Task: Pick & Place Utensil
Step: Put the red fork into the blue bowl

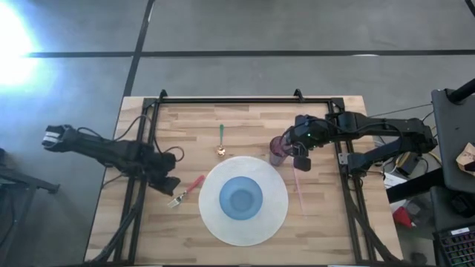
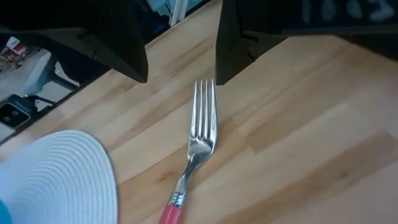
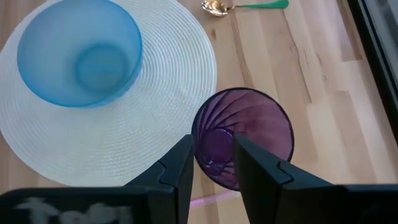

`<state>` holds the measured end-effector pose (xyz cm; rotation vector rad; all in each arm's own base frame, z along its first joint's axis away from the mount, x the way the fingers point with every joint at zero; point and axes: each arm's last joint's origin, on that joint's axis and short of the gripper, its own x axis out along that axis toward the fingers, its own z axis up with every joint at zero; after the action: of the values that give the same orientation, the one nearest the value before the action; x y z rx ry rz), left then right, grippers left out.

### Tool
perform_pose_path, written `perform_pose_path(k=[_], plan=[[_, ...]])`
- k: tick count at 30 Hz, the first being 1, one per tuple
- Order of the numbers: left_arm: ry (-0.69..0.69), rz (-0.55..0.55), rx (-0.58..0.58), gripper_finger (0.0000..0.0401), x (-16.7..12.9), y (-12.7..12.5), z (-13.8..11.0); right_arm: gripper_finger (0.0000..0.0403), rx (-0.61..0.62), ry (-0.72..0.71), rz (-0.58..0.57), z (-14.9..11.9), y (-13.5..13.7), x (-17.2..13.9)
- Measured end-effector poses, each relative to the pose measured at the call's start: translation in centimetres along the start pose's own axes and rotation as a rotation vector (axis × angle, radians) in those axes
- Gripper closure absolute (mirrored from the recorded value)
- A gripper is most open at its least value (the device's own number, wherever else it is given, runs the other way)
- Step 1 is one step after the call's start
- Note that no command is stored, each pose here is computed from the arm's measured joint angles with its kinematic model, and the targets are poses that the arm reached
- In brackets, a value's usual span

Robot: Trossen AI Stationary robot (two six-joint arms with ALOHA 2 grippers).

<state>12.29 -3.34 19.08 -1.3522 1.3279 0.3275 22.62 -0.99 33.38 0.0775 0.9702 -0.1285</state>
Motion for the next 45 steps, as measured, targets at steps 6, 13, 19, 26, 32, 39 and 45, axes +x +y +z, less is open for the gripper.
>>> perform_pose_path(k=[6,13,19,26,32,39,45], plan=[[0.024,-0.007,-0.030,0.0222,0.9,-0.8,-0.3,0.0285,-0.006,0.001,0.002,0.0,0.1,0.0],[-0.003,0.057,-0.063,0.0222,2.2,-1.2,-0.7,0.0279,-0.054,0.001,0.010,0.0,0.3,0.0],[-0.012,0.102,-0.083,0.0222,2.8,-1.1,-0.7,0.0280,-0.072,0.001,0.017,-0.1,0.6,0.0],[-0.018,0.132,-0.096,0.0222,3.6,-1.3,-0.4,0.0290,-0.100,0.003,0.033,-0.2,1.3,0.0],[0.003,0.116,-0.087,0.0222,3.9,-1.6,-0.7,0.0296,-0.128,0.002,0.052,-0.3,2.0,-0.1],[0.045,0.076,-0.052,0.0222,4.0,-2.1,-0.9,0.0295,-0.133,0.001,0.057,-0.3,2.2,-0.1],[0.031,0.121,-0.089,0.0222,4.6,-0.9,-0.9,0.0288,-0.130,0.001,0.057,-0.3,2.2,-0.1]])
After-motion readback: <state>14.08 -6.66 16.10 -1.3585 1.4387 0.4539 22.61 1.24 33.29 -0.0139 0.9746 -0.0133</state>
